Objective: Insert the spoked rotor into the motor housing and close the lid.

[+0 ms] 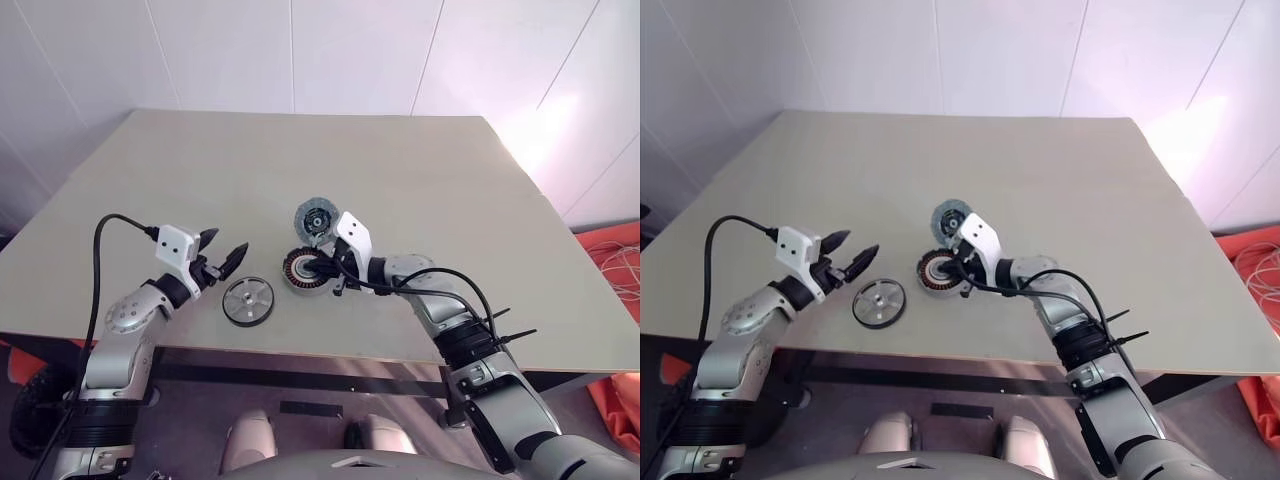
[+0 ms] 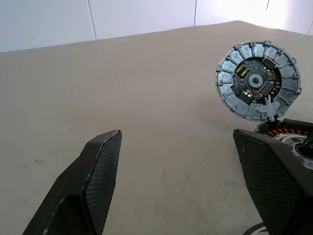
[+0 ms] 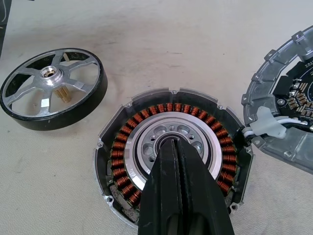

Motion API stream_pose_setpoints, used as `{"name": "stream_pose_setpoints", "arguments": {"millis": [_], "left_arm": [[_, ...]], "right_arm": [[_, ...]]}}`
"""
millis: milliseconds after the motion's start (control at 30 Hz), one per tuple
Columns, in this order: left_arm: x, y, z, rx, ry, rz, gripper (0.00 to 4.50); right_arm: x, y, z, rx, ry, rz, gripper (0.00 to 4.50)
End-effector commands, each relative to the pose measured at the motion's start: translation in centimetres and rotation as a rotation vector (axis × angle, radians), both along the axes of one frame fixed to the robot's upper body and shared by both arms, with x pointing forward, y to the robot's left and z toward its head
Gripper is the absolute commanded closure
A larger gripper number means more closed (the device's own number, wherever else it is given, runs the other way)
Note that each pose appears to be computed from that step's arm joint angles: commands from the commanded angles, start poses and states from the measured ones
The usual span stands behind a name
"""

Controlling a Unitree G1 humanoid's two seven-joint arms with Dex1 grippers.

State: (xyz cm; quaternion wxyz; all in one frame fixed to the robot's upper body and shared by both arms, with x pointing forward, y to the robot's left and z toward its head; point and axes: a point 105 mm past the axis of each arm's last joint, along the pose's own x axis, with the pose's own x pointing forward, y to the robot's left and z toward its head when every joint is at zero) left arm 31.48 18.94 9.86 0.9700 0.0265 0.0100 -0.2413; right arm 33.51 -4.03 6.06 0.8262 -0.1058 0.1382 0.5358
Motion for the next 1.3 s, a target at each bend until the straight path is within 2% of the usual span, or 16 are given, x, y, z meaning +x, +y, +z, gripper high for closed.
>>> {"name": "stream_pose_setpoints", "arguments": {"millis": [33, 167, 333, 633, 733, 900, 1300], "left_arm": [[0.3, 0.3, 1.6, 0.016, -0.058, 0.008, 0.64], [0.1, 0.7, 1.0, 0.006, -0.007, 0.033, 0.64], [-0.6, 2.4, 0.8, -0.002, 0.097, 0.074, 0.64], [-4.6, 6.2, 2.0, -0.121, 0.309, 0.047, 0.64], [-5.6, 6.0, 1.7, -0.16, 0.374, 0.011, 0.64], [-6.7, 4.7, 0.4, -0.21, 0.47, -0.032, 0.64], [-8.1, 4.6, -2.9, -0.264, 0.634, 0.027, 0.64]], "right_arm": [[1.0, 0.0, 3.3, 0.057, -0.085, -0.006, 4.47], [1.1, 0.0, 4.6, 0.082, -0.111, 0.005, 4.47], [1.3, -0.6, 4.6, 0.079, -0.116, -0.011, 4.47], [1.8, -2.3, 4.3, 0.063, -0.111, -0.059, 4.47], [1.8, -2.4, 4.2, 0.064, -0.109, -0.061, 4.47], [1.7, -2.2, 4.1, 0.065, -0.106, -0.058, 4.47], [1.7, -2.6, 4.1, 0.06, -0.106, -0.068, 4.47]]}}
